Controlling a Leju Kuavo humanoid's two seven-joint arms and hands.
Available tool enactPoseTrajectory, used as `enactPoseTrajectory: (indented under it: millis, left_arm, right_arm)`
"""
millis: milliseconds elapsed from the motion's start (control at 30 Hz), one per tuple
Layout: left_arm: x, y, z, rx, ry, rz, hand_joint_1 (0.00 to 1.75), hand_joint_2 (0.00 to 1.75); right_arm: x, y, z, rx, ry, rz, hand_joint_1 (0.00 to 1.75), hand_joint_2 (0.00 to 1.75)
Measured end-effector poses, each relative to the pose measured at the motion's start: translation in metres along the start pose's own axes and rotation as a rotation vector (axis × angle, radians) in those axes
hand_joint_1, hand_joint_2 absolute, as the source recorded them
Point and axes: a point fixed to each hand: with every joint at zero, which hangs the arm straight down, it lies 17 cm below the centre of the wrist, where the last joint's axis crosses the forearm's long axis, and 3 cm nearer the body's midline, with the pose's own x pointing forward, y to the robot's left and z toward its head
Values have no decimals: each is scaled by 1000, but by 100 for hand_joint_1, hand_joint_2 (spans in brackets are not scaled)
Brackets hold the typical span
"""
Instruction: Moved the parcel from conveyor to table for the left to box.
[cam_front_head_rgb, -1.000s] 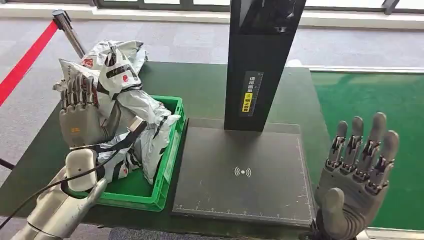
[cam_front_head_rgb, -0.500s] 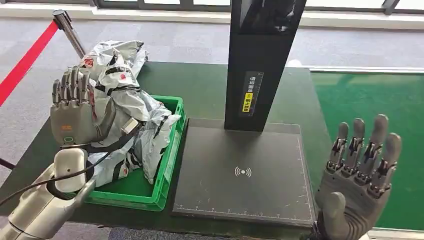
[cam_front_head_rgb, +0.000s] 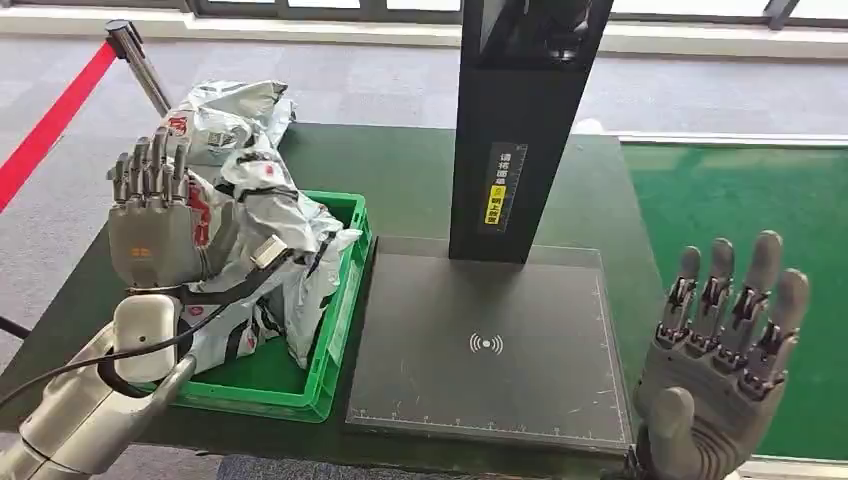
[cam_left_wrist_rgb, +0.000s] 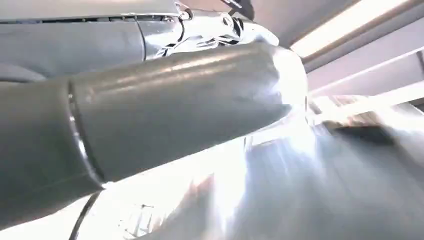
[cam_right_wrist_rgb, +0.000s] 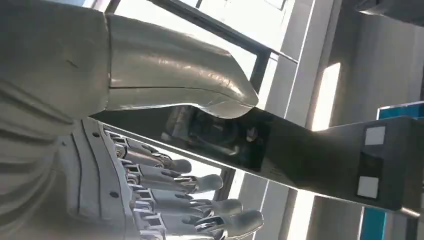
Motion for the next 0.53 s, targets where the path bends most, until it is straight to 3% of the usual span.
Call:
enactPoseTrajectory:
  millis: [267,533]
  left_arm:
    - [68,2,20,-14,-63,141,0,0]
    - [84,54,26,109,-81,305,0,0]
  right_arm:
    - [8,-6,-1,-20,-13,41,0,175]
    - [12,-9,2,-27,-7,55,0,175]
